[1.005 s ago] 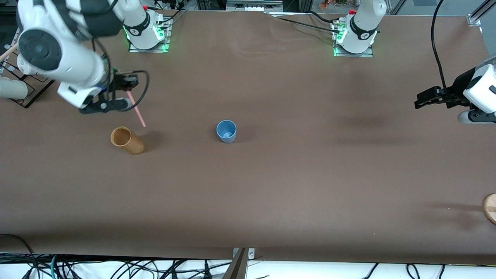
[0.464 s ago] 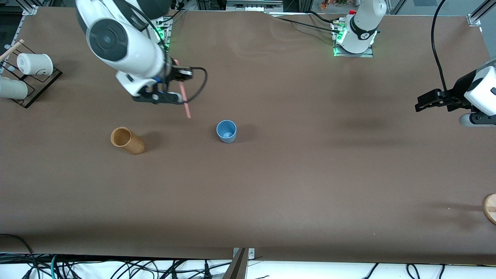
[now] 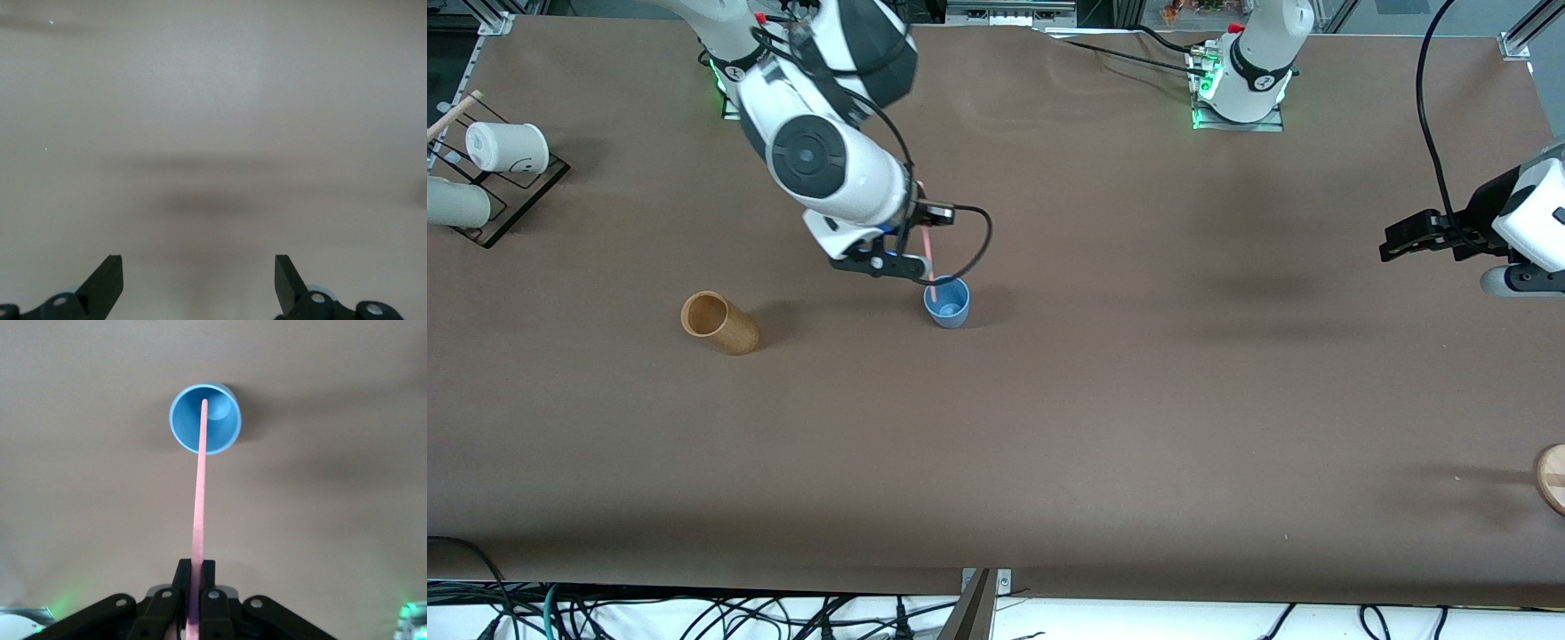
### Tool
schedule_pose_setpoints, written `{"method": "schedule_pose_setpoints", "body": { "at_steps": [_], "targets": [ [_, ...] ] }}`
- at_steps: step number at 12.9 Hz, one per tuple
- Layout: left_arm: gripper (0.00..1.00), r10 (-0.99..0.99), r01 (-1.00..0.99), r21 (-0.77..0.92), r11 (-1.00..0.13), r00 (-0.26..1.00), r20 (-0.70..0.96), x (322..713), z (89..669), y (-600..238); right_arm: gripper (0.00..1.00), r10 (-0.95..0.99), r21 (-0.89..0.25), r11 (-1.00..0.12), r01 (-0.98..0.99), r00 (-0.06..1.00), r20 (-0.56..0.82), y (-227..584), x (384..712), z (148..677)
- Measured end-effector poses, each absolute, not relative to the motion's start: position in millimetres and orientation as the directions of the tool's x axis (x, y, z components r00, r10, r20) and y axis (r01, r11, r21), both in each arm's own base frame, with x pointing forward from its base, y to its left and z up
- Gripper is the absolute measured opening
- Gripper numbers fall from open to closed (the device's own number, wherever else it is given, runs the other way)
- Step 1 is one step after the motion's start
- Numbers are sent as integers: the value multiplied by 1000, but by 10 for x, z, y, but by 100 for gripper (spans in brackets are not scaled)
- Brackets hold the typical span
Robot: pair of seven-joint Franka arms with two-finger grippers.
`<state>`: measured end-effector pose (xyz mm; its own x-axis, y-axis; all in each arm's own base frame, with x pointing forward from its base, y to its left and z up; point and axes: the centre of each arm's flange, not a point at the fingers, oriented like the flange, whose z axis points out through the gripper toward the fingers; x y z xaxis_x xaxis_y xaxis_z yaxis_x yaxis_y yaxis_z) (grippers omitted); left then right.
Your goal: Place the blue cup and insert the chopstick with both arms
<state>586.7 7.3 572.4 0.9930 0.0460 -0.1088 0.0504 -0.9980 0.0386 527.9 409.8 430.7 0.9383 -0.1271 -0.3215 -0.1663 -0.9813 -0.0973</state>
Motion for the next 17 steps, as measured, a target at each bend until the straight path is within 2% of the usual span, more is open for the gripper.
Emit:
{"method": "schedule_pose_setpoints", "body": {
  "at_steps": [6, 7, 11, 14, 15, 17],
  "targets": [
    [100, 48, 52, 38, -998, 993, -110, 5871, 5715, 83, 8, -135, -21, -988, -153, 924, -357, 4200, 5330, 3584],
    [100, 48, 52, 38, -998, 993, -110, 5871, 5714, 84, 14, -135, -20, -988, -152, 924, -357, 4206, 5327, 3579],
    [100, 50, 54, 38, -998, 993, -111, 5873, 5710, 95, 59, -177, -44, -979, -199, 936, -304, 3962, 5578, 3889],
    [100, 50, 55, 38, -998, 992, -112, 5874, 5706, 97, 95, -226, -34, -971, -237, 955, -192, 3437, 5860, 4377],
    [100, 50, 55, 38, -998, 992, -112, 5874, 5706, 99, 100, -209, -40, -975, -218, 964, -164, 3206, 5949, 4537],
    [100, 50, 55, 38, -998, 992, -112, 5875, 5704, 99, 100, -164, -36, -985, -171, 976, -144, 2737, 6049, 4814]
  ]
}}
